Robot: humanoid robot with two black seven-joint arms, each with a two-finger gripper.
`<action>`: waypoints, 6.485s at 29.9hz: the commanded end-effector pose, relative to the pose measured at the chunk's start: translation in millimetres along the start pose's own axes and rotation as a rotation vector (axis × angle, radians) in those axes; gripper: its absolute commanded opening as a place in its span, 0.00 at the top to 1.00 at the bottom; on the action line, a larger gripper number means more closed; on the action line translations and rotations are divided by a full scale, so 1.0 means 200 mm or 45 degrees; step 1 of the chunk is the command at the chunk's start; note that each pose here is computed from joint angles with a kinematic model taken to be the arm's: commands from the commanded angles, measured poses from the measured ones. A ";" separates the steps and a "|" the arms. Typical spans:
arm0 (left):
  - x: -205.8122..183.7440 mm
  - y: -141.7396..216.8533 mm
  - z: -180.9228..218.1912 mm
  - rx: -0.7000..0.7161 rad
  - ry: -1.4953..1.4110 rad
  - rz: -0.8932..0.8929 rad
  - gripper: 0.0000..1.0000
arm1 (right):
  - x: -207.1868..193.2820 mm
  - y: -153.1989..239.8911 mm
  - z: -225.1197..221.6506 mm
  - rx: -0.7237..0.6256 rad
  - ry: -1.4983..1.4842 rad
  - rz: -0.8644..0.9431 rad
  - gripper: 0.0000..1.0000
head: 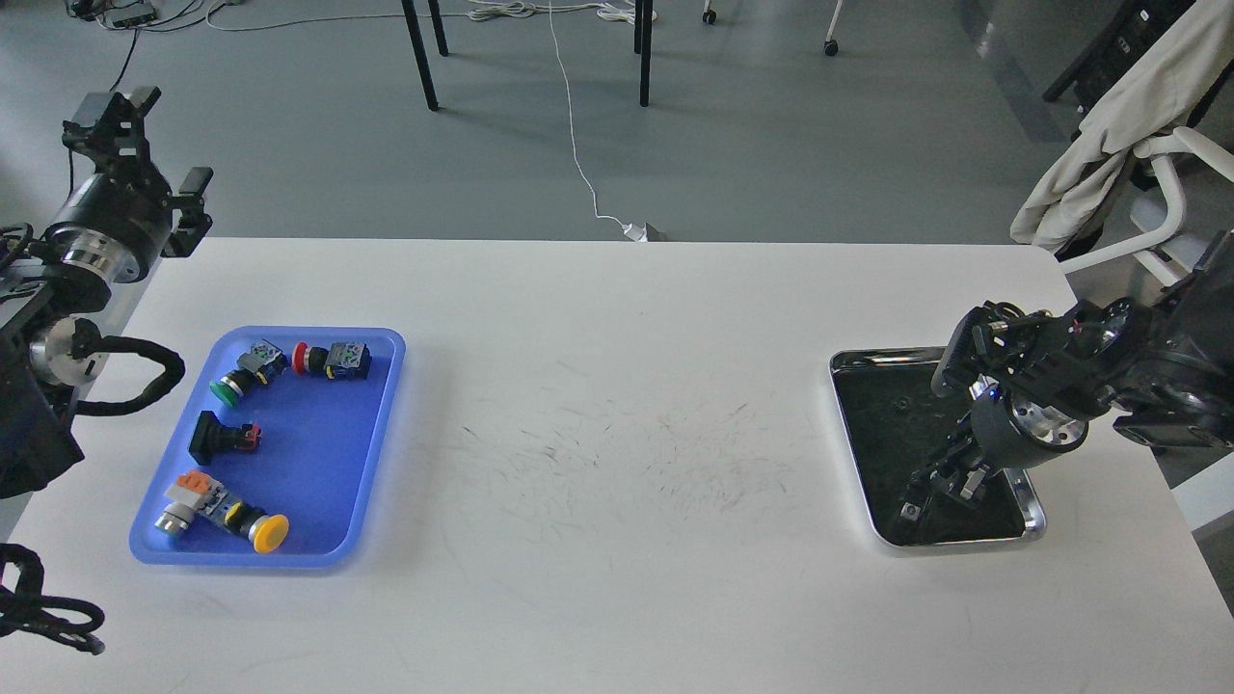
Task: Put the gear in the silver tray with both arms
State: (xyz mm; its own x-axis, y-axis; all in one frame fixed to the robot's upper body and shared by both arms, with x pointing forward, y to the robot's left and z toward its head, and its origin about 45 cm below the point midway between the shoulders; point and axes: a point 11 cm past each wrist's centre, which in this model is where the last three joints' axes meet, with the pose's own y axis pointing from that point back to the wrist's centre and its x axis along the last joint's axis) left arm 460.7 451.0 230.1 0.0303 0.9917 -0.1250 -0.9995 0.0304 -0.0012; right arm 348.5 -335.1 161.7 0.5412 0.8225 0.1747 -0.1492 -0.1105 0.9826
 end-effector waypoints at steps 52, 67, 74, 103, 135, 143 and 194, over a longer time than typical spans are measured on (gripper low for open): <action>0.01 0.02 -0.03 0.033 -0.008 0.002 0.01 | 0.51 0.51 0.36 -0.136 -0.876 0.962 0.06; 0.00 0.02 -0.09 0.183 -0.013 -0.003 0.01 | 0.32 0.68 0.58 -0.074 -1.378 1.579 0.02; -0.01 0.00 -0.10 0.231 0.026 -0.004 0.01 | 0.21 0.66 0.65 0.029 -1.766 1.876 0.02; -0.55 -0.12 -0.05 0.160 0.286 -0.361 0.01 | 0.28 0.63 0.53 0.271 -2.106 2.069 0.02; -0.47 -0.01 -0.07 0.188 0.293 -0.251 0.01 | 0.31 0.33 0.37 0.760 -2.573 1.881 0.02; -0.47 0.01 -0.14 0.429 0.414 -0.249 0.01 | 0.47 0.24 0.26 0.976 -2.656 1.792 0.02; -0.48 -0.01 -0.13 0.340 0.537 -0.185 0.01 | 0.55 0.24 0.35 1.389 -2.985 1.887 0.01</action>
State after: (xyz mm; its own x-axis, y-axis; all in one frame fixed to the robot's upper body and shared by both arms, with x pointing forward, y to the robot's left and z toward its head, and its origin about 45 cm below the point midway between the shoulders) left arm 459.0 359.8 216.5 0.0997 0.8458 -0.5241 -0.9500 0.2376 0.2028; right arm 457.9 -289.6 230.5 0.0818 -0.8112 -0.5791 -0.9837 -0.1590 0.0837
